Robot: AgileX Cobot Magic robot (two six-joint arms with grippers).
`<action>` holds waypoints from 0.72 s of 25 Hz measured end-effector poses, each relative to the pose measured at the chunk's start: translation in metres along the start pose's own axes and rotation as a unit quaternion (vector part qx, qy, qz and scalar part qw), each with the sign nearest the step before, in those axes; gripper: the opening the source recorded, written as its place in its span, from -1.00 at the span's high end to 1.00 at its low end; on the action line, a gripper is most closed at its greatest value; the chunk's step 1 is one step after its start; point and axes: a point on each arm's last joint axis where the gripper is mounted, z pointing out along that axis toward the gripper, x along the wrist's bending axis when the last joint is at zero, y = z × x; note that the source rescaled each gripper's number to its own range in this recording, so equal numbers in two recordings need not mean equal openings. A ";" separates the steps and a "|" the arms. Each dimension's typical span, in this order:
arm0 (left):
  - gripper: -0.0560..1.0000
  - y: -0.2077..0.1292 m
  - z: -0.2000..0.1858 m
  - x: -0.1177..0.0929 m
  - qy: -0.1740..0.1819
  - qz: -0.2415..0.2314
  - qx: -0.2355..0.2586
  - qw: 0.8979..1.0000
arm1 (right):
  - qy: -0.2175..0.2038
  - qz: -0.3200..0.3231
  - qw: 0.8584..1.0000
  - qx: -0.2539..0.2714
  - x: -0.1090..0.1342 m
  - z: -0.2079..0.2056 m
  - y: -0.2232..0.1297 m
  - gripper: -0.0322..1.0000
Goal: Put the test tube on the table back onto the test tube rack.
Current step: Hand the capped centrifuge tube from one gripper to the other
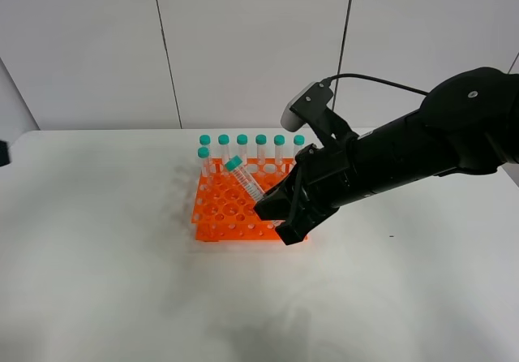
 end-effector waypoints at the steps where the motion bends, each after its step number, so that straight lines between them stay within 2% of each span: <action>1: -0.75 0.006 0.013 -0.001 -0.017 -0.011 0.004 1.000 | 0.000 0.000 1.000 0.000 0.000 0.000 0.000 0.91; 4: -0.75 0.016 0.048 -0.003 -0.070 -0.031 0.017 0.997 | 0.000 0.000 1.000 0.000 0.000 0.000 0.000 0.91; 7: -0.75 0.021 0.077 -0.006 -0.129 -0.048 0.032 0.990 | 0.000 0.001 1.000 -0.001 0.000 0.000 0.000 0.91; 10: -0.75 0.022 0.104 -0.010 -0.197 -0.074 0.049 0.976 | 0.001 -0.001 1.000 -0.004 0.000 0.000 0.001 0.91; 14: -0.75 0.023 0.130 -0.016 -0.287 -0.107 0.057 0.950 | 0.002 0.001 1.000 -0.009 0.000 0.000 0.002 0.91; 16: -0.75 0.022 0.137 -0.018 -0.316 -0.124 0.063 0.938 | 0.004 0.007 1.000 -0.012 0.001 0.000 0.002 0.91; 18: -0.75 0.021 0.142 -0.019 -0.330 -0.130 0.070 0.932 | 0.006 0.010 1.000 -0.014 0.001 0.000 0.003 0.91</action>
